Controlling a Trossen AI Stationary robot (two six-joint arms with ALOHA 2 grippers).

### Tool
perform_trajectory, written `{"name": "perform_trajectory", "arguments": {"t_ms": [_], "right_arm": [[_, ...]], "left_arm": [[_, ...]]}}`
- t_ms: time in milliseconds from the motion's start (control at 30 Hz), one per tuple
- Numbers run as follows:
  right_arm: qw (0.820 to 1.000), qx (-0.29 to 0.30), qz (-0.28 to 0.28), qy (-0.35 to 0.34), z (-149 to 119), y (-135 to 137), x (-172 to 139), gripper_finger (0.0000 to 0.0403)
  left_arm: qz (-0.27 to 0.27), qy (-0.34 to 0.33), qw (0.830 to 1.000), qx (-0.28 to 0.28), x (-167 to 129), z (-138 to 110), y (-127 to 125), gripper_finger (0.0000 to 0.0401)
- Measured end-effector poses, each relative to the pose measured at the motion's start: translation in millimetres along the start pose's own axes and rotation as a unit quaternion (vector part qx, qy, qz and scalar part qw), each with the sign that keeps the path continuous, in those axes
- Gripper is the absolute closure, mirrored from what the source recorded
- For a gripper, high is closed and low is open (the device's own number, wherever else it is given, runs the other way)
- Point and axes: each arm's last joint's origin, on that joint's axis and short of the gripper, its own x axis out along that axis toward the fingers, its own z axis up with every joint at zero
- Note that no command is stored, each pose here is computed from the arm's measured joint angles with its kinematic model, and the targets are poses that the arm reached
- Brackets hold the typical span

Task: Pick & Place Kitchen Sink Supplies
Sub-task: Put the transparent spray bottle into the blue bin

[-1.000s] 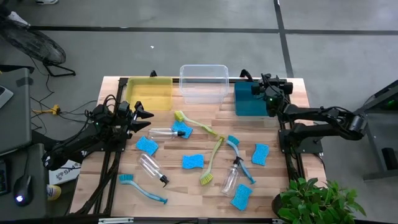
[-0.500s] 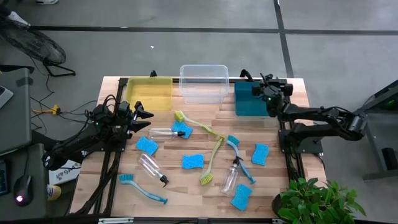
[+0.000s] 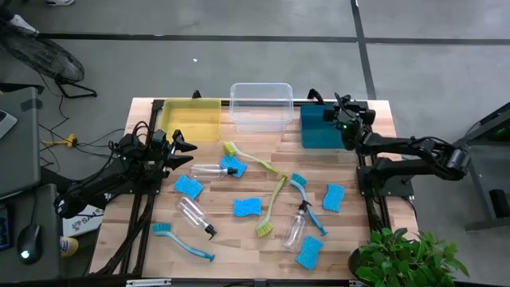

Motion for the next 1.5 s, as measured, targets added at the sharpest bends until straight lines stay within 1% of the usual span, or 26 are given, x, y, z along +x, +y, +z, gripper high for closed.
{"name": "perform_trajectory", "arguments": {"t_ms": [300, 467, 733, 933, 1100, 1167, 1233, 1300, 1367, 1433, 1500], "right_arm": [[1.000, -0.002, -0.007, 0.000, -0.5, -0.4, -0.3, 0.0150], [1.000, -0.008, -0.007, -0.004, -1.2, 2.5, -6.4, 0.0150], [1.000, -0.009, -0.006, -0.022, 3.6, 3.9, -26.5, 0.0150], [0.999, -0.004, 0.016, -0.035, 9.3, 2.9, -45.7, 0.0150], [0.996, 0.009, 0.075, -0.042, 13.0, 5.2, -64.9, 0.0150], [0.993, 0.013, 0.110, -0.042, 14.2, 6.6, -73.2, 0.0150], [0.987, 0.001, 0.156, -0.042, 15.5, 8.0, -81.2, 0.0150], [0.977, -0.019, 0.208, -0.043, 16.2, 9.8, -88.6, 0.0150], [0.962, -0.031, 0.266, -0.041, 16.7, 11.6, -95.4, 0.0150], [0.947, -0.027, 0.319, -0.036, 16.9, 13.2, -101.4, 0.0150], [0.933, -0.015, 0.358, -0.026, 16.6, 14.5, -106.0, 0.0150]], "left_arm": [[0.000, 0.000, 1.000, 0.000, 0.0, 0.1, 0.0, 0.0192], [0.000, 0.000, 1.000, 0.000, 0.0, 0.1, -0.1, 0.0192], [0.000, 0.000, 1.000, 0.000, 0.0, 0.1, 0.0, 0.0192], [0.000, 0.000, 1.000, 0.000, 0.0, 0.1, -0.1, 0.0192], [0.000, 0.000, 1.000, 0.000, 0.0, 0.1, -0.1, 0.0192], [0.000, 0.000, 1.000, 0.000, 0.0, 0.1, -0.1, 0.0192], [0.000, 0.000, 1.000, 0.000, 0.0, 0.1, -0.1, 0.0192], [0.000, 0.000, 1.000, 0.000, 0.0, 0.1, 0.0, 0.0192], [0.000, 0.000, 1.000, 0.000, 0.0, 0.1, 0.0, 0.0192], [0.000, 0.000, 1.000, 0.000, 0.0, 0.1, 0.0, 0.0192], [0.000, 0.000, 1.000, 0.000, 0.0, 0.1, -0.1, 0.0192]]}}
